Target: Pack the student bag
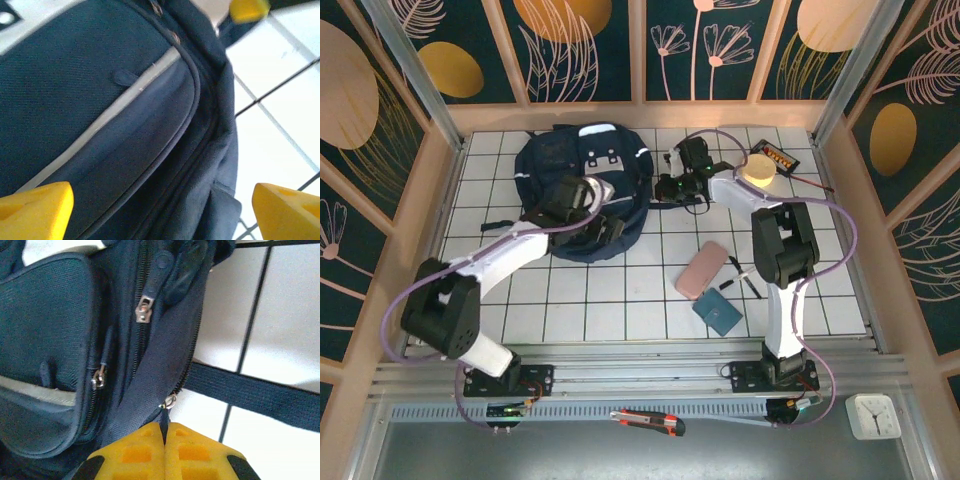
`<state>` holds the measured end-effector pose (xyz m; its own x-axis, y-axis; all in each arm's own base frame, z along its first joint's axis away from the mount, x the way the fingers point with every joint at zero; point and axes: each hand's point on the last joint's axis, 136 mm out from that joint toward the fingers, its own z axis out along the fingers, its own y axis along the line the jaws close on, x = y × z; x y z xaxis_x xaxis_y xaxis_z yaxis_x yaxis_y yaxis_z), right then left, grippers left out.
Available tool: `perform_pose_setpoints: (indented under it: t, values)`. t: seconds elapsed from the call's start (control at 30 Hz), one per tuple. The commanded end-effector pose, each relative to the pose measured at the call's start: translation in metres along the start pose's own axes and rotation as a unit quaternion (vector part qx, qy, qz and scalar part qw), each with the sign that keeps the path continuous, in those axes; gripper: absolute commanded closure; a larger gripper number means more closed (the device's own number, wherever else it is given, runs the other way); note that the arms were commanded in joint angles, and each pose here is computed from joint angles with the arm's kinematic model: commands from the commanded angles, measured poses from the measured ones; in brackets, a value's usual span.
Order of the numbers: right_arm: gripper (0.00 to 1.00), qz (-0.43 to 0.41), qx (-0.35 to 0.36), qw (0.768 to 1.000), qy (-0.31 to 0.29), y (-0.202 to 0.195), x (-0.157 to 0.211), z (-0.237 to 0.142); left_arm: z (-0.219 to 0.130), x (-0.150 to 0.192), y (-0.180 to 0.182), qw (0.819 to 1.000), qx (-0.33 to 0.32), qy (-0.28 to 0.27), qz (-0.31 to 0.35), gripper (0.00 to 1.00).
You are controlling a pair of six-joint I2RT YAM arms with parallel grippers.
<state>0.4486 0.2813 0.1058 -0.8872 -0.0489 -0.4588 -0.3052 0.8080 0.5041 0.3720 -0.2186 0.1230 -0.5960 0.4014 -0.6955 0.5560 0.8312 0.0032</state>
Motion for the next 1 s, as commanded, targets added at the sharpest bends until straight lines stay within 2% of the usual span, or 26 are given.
perform_pose_setpoints:
  t: [0.0, 0.07, 0.2, 0.27, 0.3, 0.33, 0.37, 0.4, 0.67, 0.97]
  values:
    - [1.0, -0.009, -0.033, 0.999, 0.0, 0.041, 0.006, -0.017, 0.018, -0.001, -0.004, 0.991, -0.036, 0.015, 0.127, 0.1]
    - [1.0, -0.01, -0.037, 0.999, 0.006, 0.049, 0.012, -0.018, 0.026, 0.002, -0.01, 0.987, -0.04, 0.021, 0.153, 0.1]
    - [1.0, -0.013, -0.043, 0.999, 0.014, 0.063, 0.021, -0.019, 0.036, 0.001, -0.01, 0.986, -0.052, 0.016, 0.159, 0.09]
    - [1.0, -0.011, -0.039, 0.999, 0.016, 0.061, 0.023, -0.018, 0.051, 0.015, 0.0, 0.983, -0.078, 0.043, 0.159, 0.16]
    - [1.0, -0.01, -0.035, 0.999, 0.016, 0.059, 0.025, -0.017, 0.055, 0.02, 0.004, 0.981, -0.087, 0.055, 0.162, 0.28]
    - [1.0, -0.009, -0.033, 0.999, 0.016, 0.056, 0.024, -0.016, 0.058, 0.024, 0.008, 0.981, -0.098, 0.065, 0.157, 0.48]
    - [1.0, -0.006, -0.029, 0.999, 0.014, 0.052, 0.023, -0.016, 0.061, 0.028, 0.012, 0.98, -0.111, 0.074, 0.149, 0.78]
    - [1.0, -0.004, -0.024, 1.0, 0.011, 0.048, 0.021, -0.015, 0.062, 0.032, 0.014, 0.979, -0.115, 0.082, 0.144, 1.0]
    - [1.0, 0.005, 0.003, 0.999, -0.035, 0.012, -0.016, -0.016, 0.05, 0.048, 0.004, 0.986, -0.084, 0.084, 0.12, 1.0]
    - [1.0, 0.007, -0.025, 0.996, -0.084, -0.02, -0.059, -0.015, 0.023, 0.046, -0.026, 0.989, 0.011, 0.069, 0.127, 1.0]
